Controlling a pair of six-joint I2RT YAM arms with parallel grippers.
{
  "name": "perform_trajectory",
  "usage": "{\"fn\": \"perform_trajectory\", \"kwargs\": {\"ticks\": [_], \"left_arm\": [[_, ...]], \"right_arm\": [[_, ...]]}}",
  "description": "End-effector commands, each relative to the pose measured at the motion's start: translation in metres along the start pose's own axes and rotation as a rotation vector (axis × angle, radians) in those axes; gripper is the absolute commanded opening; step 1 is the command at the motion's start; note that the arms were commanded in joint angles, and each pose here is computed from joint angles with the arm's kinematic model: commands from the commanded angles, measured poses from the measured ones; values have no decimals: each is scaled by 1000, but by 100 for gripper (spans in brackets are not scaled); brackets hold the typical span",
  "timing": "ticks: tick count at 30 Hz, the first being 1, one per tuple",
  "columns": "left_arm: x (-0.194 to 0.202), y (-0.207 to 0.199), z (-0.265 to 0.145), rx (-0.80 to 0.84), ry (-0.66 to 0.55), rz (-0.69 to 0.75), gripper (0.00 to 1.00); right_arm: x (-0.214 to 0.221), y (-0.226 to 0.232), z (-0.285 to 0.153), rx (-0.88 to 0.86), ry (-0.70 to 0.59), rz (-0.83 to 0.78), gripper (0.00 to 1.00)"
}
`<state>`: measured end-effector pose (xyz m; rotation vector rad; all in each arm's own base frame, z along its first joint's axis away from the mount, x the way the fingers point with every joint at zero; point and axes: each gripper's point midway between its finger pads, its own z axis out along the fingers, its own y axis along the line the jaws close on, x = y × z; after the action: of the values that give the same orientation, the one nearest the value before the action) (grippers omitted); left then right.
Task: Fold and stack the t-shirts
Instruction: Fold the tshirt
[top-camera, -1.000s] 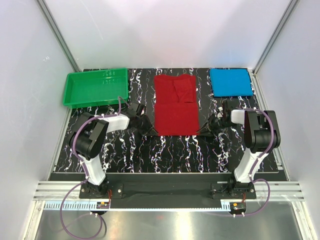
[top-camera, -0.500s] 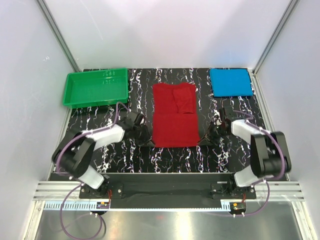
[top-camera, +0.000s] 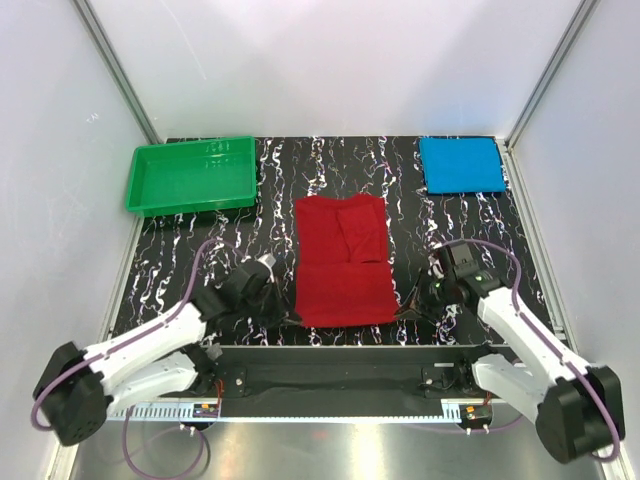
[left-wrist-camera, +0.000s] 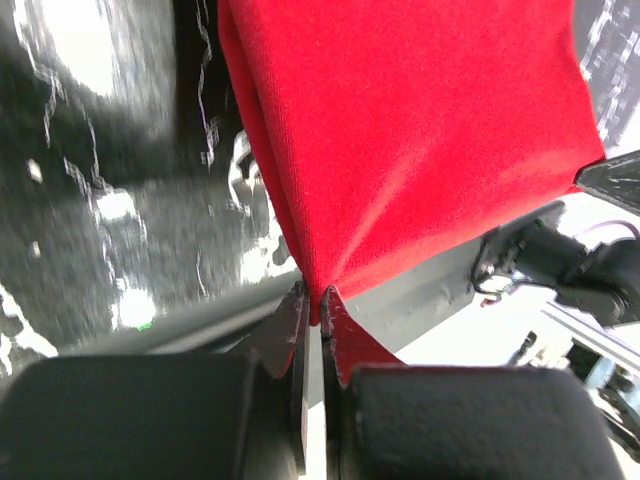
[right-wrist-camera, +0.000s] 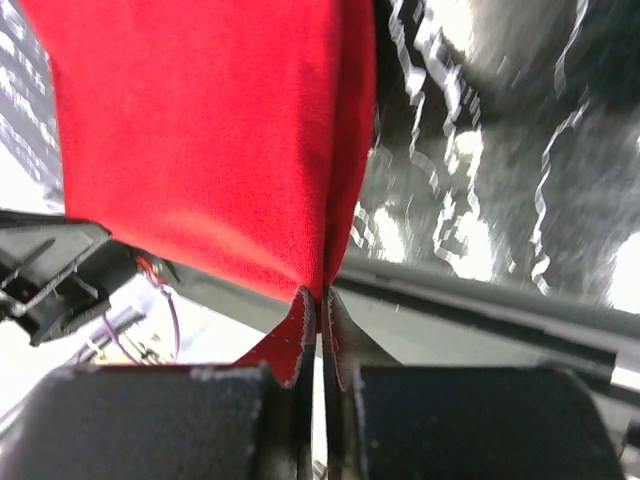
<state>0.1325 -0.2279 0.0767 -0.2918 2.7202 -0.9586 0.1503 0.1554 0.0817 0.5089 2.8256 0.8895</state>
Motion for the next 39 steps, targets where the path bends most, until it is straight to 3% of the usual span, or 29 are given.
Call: {"fn": "perform_trajectory", "kwargs": {"ticks": [1,8,14,22,29,37,39], "left_arm": [[13,9,-10,-7,-16,-59,0],[37,-4,-25,41,29,-62,0],[29,-29,-43,58,22,-42,0],[-47,-74,-68,111,-24,-30,0],[-115,-91,-45,132,-1,-28,0],[-206,-105,-20,163,-39,-44,1],[-231,-104,-6,153,-45,-49,10]], "right_arm": [[26,-12,-9,51,36,43,0],[55,-14,-27,38,58,38,0],[41,20,-54,-11,17,-15,0],[-13,81,-71,6,-17,-111,0],[-81,114,-57,-35,-29,-102,0],[-159,122,-32,-86,12,-73,0],[-188,123,-25,-108,9,-66,1]]}}
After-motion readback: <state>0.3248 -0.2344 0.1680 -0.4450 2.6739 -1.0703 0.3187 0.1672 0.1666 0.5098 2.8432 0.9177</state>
